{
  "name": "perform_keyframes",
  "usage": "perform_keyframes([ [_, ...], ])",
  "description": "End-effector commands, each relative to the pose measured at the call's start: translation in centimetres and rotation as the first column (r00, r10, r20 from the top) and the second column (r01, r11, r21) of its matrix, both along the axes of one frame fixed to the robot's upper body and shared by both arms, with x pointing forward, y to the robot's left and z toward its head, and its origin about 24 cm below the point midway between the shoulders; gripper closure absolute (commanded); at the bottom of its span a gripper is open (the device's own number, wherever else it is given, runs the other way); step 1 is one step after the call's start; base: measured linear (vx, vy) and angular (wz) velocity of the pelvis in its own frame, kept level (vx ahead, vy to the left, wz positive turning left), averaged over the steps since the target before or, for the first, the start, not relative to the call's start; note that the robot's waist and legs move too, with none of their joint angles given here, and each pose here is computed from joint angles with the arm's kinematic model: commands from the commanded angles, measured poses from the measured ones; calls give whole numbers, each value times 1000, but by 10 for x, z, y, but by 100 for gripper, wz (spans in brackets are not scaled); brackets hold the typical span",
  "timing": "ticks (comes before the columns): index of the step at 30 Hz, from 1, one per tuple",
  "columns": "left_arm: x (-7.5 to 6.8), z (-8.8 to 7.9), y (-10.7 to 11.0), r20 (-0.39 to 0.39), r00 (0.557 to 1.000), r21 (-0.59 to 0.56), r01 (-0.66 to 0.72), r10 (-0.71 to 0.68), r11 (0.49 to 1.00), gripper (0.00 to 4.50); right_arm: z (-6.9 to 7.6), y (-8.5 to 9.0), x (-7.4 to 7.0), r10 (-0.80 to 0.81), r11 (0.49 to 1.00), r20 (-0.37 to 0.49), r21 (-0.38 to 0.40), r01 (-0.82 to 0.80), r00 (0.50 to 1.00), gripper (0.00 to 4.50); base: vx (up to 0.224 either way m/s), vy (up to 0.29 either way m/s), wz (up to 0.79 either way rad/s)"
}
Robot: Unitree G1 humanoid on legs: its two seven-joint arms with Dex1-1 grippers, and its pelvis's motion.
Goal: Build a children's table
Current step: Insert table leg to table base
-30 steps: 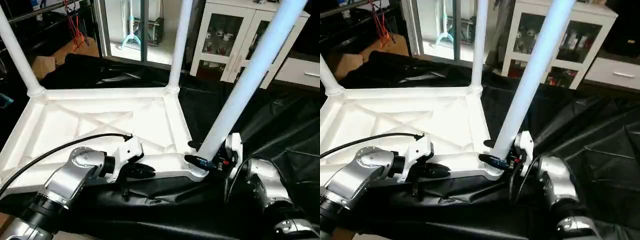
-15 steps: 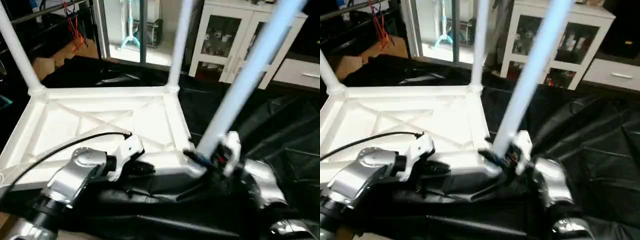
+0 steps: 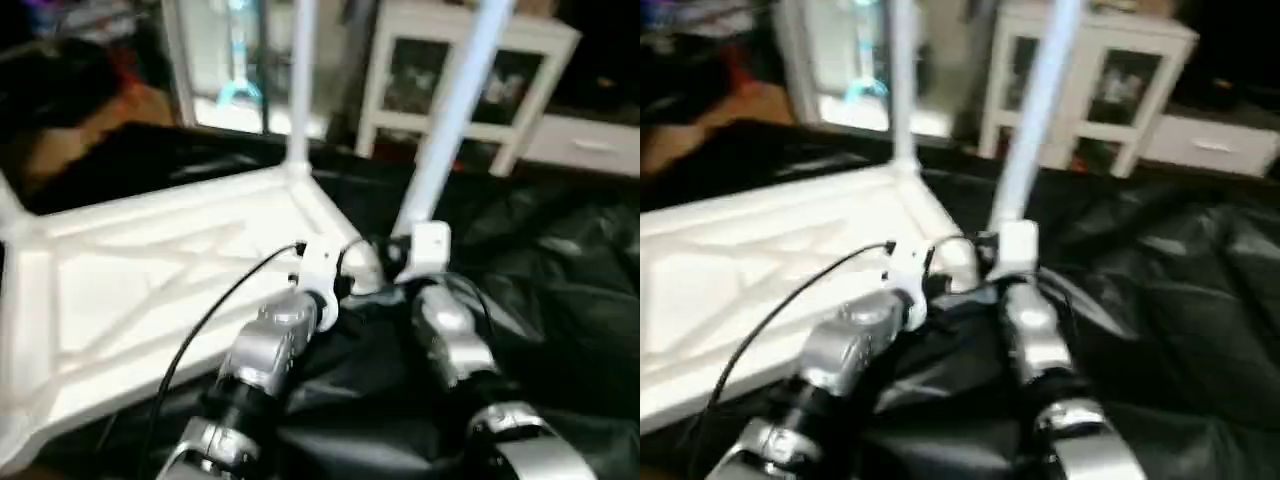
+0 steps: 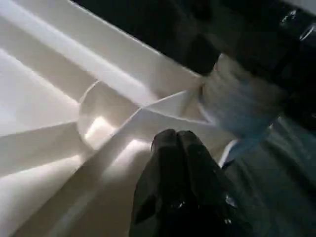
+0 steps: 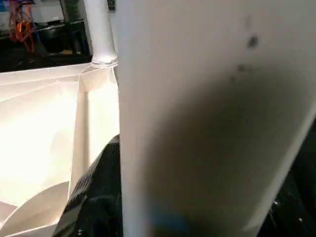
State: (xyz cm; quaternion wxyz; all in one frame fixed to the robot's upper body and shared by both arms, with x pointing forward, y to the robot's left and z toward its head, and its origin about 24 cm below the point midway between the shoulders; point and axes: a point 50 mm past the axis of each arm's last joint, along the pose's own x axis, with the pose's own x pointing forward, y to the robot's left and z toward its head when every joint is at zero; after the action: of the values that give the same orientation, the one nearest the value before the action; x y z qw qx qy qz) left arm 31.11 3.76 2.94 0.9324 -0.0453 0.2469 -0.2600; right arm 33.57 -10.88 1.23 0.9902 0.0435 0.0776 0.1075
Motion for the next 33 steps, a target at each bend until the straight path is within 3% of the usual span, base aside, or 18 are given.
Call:
perform_keyframes([
  [1,0,-1,3,-12,1000,29,4,-3,1000,450,-69,-11,-42,-58,995,-333,-99,26,941,254,0,0,0],
  [6,3,-5,14,15,1000,69,-20,19,997,450,-66,-14,-40,-88,992,-315,-109,56,945,254,0,0,0],
  [11,5,9,23,149,979,85,124,-136,989,450,-59,-17,-35,-69,995,-266,-92,46,962,254,0,0,0],
  [12,3,13,25,168,966,80,185,-196,979,450,-57,-19,-34,-59,996,-253,-86,38,966,254,0,0,0],
  [13,2,16,28,173,957,72,222,-232,972,418,-56,-20,-33,-50,996,-243,-83,30,969,254,0,0,0],
  [14,-5,27,42,173,932,14,322,-320,946,409,-51,-26,-30,-18,997,-207,-75,2,978,254,0,0,0],
  [16,-11,33,52,175,903,0,400,-393,917,409,-48,-32,-28,-5,997,-193,-76,-10,981,254,0,0,0],
  [20,-24,33,71,142,822,59,549,-551,834,367,-45,-42,-27,23,997,-180,-63,-35,983,254,0,0,0],
  [23,-28,32,78,118,791,62,598,-601,799,359,-42,-45,-27,87,994,-160,-53,-96,983,254,0,0,0],
  [25,-27,31,78,113,788,86,599,-605,796,329,-41,-46,-27,106,992,-157,-46,-114,982,254,0,0,0],
  [28,-20,29,73,118,788,144,588,-604,796,324,-40,-47,-28,144,987,-146,-44,-152,979,254,0,0,0],
  [29,-19,29,72,121,790,148,585,-602,797,296,-40,-47,-29,146,987,-146,-43,-153,979,254,0,0,0],
  [33,-8,29,57,157,792,181,564,-590,806,278,-42,-41,-32,167,985,-139,-26,-172,976,254,0,0,0],
])
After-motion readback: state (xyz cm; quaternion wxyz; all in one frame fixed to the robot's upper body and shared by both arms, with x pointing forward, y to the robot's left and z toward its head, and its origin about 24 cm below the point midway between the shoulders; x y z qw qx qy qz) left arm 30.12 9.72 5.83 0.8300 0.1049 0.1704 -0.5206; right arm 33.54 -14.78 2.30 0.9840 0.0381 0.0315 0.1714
